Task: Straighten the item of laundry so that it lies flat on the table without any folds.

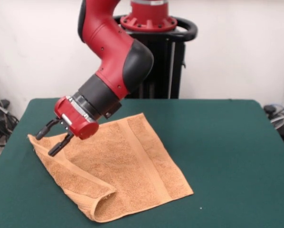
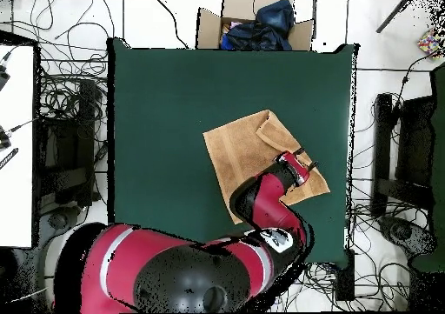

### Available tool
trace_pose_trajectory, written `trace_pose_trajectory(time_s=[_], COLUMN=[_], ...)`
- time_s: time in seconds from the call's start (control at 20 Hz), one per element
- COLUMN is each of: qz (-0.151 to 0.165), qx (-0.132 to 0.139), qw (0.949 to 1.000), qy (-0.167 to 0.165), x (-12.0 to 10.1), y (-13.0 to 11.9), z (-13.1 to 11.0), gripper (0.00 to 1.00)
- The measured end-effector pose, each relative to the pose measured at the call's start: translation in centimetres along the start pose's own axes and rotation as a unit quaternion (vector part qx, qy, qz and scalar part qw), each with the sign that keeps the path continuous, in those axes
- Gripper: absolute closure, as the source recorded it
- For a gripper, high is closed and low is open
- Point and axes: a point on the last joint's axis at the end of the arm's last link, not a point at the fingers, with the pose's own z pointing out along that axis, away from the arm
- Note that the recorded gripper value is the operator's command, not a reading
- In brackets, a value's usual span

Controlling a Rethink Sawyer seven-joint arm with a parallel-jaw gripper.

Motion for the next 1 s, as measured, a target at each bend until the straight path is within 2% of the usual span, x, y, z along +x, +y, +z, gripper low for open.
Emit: trace_pose_trajectory(time_s=[0.6,0.8,1.0], qz=[0.018,0.020,0.020], qx=[0.005,0.007,0.007], qw=[0.9998,0.9996,0.9983], qy=[-0.003,0.017,0.055], x=[-2.0,-2.1,-1.8], y=[-0.8,-1.0,-1.7], z=[-0.8,-0.9,-0.9], gripper=[0.00,0.00,0.00])
